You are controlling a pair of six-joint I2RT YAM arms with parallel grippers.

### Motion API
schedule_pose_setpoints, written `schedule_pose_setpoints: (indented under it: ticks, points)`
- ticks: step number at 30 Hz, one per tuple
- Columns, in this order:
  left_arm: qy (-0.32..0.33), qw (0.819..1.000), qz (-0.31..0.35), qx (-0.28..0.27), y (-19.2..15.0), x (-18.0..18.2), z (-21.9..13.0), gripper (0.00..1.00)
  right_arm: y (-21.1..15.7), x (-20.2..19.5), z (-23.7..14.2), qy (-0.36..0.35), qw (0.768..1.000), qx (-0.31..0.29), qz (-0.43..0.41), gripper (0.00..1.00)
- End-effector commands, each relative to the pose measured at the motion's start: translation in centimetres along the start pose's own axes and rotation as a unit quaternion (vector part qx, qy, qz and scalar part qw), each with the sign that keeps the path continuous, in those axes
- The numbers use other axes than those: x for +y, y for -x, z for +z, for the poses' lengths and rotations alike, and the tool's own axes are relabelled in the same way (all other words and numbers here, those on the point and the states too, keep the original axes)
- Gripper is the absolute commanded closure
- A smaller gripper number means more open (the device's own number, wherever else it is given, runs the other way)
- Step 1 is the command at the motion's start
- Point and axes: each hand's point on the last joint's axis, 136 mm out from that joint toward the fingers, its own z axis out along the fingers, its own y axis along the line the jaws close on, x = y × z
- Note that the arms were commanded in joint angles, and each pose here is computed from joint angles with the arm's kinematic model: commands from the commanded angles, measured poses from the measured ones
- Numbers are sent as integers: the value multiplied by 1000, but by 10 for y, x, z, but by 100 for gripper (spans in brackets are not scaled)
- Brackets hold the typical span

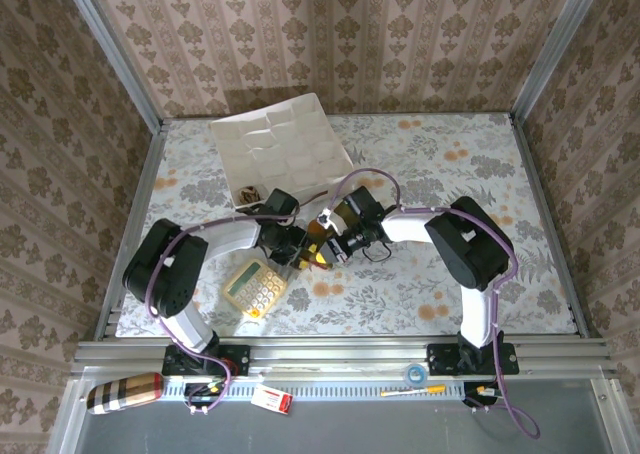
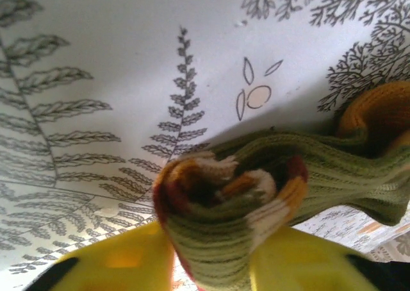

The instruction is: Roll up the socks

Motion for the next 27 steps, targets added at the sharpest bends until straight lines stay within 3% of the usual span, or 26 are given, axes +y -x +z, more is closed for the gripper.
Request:
schedule_pose_setpoints:
  ticks: [1,2,4,7,9,12,18,21,24,27]
  points:
    - [115,991,-57,-21,5,59,8,81,-57,-12,10,-19,994,82,76,100]
    - [130,989,-64,-21,4,65,6,87,-54,-10,8,-21,995,75,64,99]
    - [150,985,-81,-21,2,77,3,100,-42,-3,0,-34,998,46,22,86]
    - [157,983,-96,-21,-2,82,-2,100,-23,7,-19,-97,992,-13,-77,62]
    - [164,981,-101,-23,-4,82,-9,100,-12,15,-34,-172,968,-56,-172,54]
    - [169,980,-102,-21,-7,78,-14,100,-11,34,-43,-259,908,-86,-319,40]
    - [182,979,-91,-15,-9,72,-16,100,-12,42,-32,-378,808,-29,-451,39]
    - [181,979,-89,-12,-8,69,-14,100,-7,46,-19,-395,773,-4,-497,40]
    - [180,980,-86,-12,-7,67,-12,100,-10,50,-3,-385,757,21,-528,43]
    - [179,980,-82,-9,-7,64,-11,100,-12,47,6,-383,756,35,-530,48]
